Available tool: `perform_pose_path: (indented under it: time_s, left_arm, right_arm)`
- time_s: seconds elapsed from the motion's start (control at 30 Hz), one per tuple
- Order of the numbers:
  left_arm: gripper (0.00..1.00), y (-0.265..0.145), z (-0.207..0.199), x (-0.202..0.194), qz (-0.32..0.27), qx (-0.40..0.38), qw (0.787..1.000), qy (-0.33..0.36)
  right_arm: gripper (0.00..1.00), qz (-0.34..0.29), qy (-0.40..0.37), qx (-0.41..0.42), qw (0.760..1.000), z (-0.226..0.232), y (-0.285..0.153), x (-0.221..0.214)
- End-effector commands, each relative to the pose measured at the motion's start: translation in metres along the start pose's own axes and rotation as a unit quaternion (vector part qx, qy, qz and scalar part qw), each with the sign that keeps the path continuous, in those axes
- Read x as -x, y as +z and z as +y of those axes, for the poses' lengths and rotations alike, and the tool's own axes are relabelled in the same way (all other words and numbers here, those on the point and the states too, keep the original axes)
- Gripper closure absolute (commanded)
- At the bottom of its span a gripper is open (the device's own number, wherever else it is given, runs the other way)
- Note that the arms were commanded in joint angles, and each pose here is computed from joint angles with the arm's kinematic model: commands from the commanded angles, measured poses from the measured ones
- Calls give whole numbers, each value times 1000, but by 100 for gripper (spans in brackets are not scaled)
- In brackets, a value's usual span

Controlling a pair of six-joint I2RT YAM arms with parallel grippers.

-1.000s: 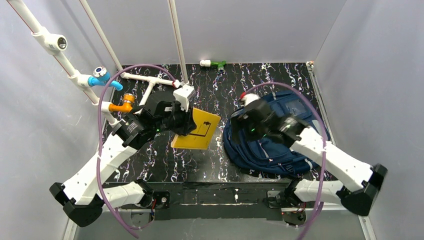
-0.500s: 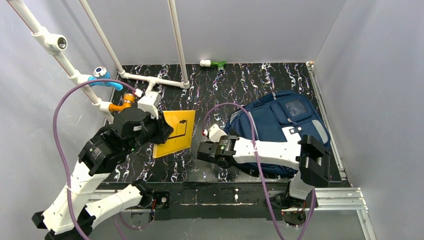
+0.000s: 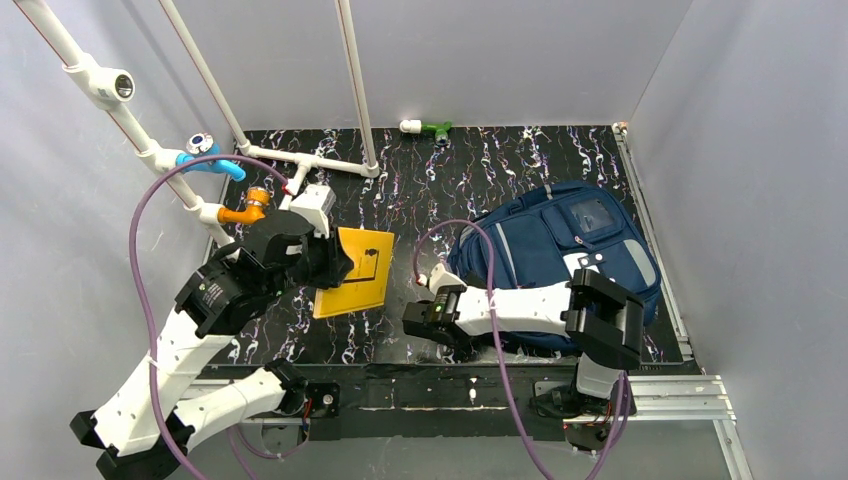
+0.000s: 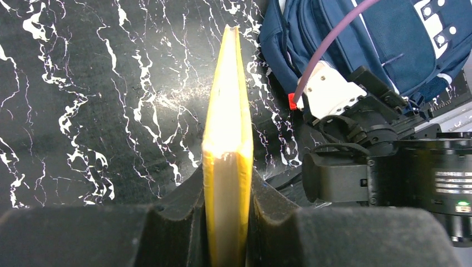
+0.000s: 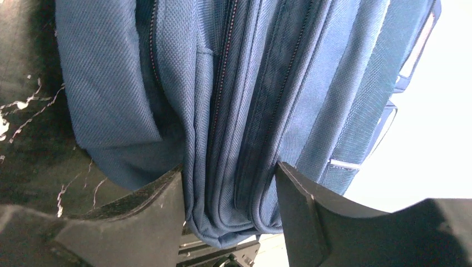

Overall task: Pack the student bag
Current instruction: Pick up the book from the center of the board, then place the book in the student bag.

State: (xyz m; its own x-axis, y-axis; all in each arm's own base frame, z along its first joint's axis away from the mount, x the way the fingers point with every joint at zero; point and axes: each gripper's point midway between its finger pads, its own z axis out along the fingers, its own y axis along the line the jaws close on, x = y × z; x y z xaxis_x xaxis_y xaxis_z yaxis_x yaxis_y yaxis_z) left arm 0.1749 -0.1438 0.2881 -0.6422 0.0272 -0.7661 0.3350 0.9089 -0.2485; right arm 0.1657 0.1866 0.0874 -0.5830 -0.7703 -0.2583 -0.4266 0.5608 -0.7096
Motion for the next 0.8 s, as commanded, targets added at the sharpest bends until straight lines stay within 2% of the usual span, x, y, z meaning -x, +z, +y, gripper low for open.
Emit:
perform_pose_path:
  time_s: [0.0, 0.1, 0.13, 0.2, 0.27, 0.3, 0.4, 0.43, 0.57, 0.63, 0.73, 0.77]
  left_arm:
    - [100, -8, -7, 15, -39, -20, 999, -21]
    - [100, -7, -10, 12, -34, -25, 998, -37]
    - [100, -6, -11, 12, -33, -27, 998, -47]
    - [100, -4, -17, 11, -30, -40, 997, -65]
    - [100, -1, -26, 11, -27, -57, 994, -85]
    - [100, 1, -30, 12, -25, -64, 993, -93]
    - [100, 6, -40, 15, -20, -82, 989, -122]
    - [100, 8, -44, 18, -21, -88, 987, -131]
    - [100, 12, -65, 29, -25, -133, 977, -164]
    - [100, 15, -79, 41, -38, -166, 969, -177]
    - [100, 26, -97, 47, -29, -199, 953, -224]
    - [100, 35, -105, 41, -8, -213, 944, -252]
  right_arm:
    - [42, -26, 7, -106, 994, -25, 7, 8]
    - [62, -44, 17, -176, 983, -50, -2, 16]
    - [76, -56, 27, -186, 981, -56, -6, 22]
    - [85, -76, 52, -179, 979, -65, -16, 33]
    - [91, -107, 119, -156, 975, -82, -33, 42]
    - [97, -122, 148, -137, 972, -89, -41, 47]
    - [99, -168, 197, -31, 965, -96, -63, 65]
    - [99, -190, 220, 22, 957, -93, -71, 73]
    - [99, -247, 338, 179, 890, -109, -86, 91]
    - [99, -258, 378, 219, 862, -117, -86, 94]
    - [99, -252, 411, 241, 842, -122, -84, 92]
    - [99, -254, 419, 244, 837, -123, -85, 93]
